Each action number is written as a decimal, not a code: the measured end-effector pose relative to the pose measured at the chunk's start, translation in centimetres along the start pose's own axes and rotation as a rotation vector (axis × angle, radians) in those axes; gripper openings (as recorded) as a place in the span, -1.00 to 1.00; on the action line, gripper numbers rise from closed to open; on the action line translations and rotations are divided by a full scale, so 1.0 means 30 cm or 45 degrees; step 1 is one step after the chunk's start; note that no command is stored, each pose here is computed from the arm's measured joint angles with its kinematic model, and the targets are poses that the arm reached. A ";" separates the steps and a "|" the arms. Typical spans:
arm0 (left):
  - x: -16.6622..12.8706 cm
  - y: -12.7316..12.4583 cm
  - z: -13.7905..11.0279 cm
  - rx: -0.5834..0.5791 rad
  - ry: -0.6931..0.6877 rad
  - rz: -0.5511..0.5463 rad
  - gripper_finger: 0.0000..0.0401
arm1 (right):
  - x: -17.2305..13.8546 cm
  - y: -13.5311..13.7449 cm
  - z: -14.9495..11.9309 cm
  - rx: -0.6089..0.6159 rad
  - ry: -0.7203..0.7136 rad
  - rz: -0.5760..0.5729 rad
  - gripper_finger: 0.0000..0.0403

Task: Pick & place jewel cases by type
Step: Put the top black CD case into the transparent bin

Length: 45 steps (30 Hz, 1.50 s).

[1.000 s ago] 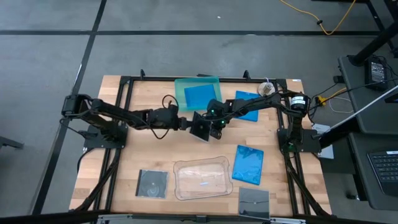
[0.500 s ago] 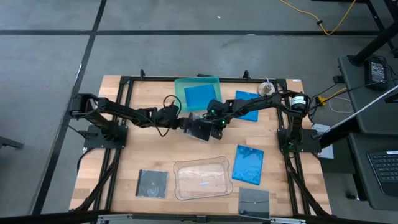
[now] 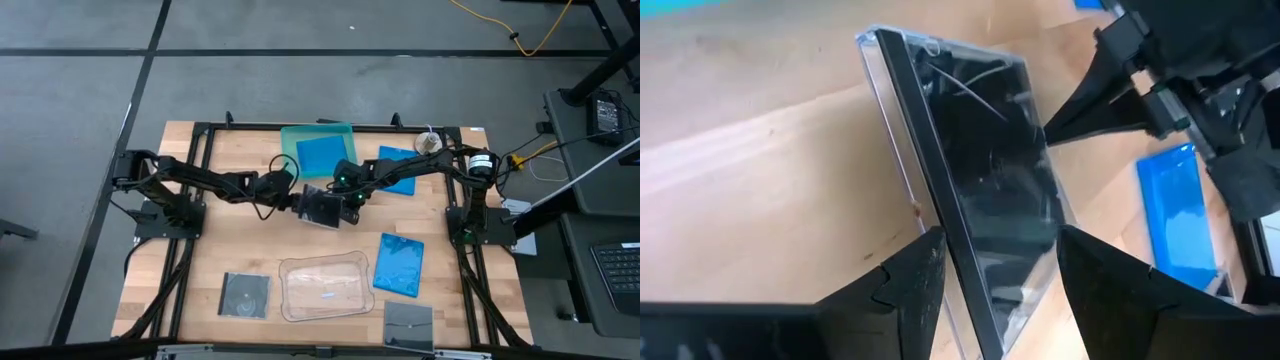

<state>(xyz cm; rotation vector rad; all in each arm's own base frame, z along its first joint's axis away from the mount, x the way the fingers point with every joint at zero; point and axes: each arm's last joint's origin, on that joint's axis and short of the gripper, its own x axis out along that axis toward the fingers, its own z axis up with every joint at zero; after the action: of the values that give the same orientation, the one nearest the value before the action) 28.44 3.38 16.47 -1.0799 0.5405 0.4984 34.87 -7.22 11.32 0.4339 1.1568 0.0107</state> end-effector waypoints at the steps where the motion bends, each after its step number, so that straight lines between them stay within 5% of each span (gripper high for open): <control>1: 0.000 -0.001 0.001 -0.001 -0.005 -0.001 -0.09 | 0.000 0.000 0.000 0.000 0.000 0.000 -0.98; 7: -0.009 -0.012 0.008 -0.002 -0.037 -0.033 -0.09 | 0.000 0.000 -0.001 0.000 0.004 -0.003 -0.98; 12: -0.040 -0.109 0.049 0.082 -0.124 -0.287 -0.09 | 0.005 -0.002 0.000 -0.017 -0.029 -0.007 -0.98; 35: -0.010 -0.027 0.056 0.082 -0.018 0.022 -0.09 | 0.011 0.001 -0.009 -0.011 -0.015 0.015 -0.98; 45: -0.010 -0.025 0.044 0.074 0.060 0.008 -0.24 | 0.012 0.002 -0.010 -0.011 -0.012 0.024 -0.98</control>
<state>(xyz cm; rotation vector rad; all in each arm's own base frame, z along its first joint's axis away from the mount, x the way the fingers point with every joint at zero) 28.90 4.27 17.67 -1.0370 0.5969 0.4612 34.77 -7.00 10.92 0.4366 1.1428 0.0297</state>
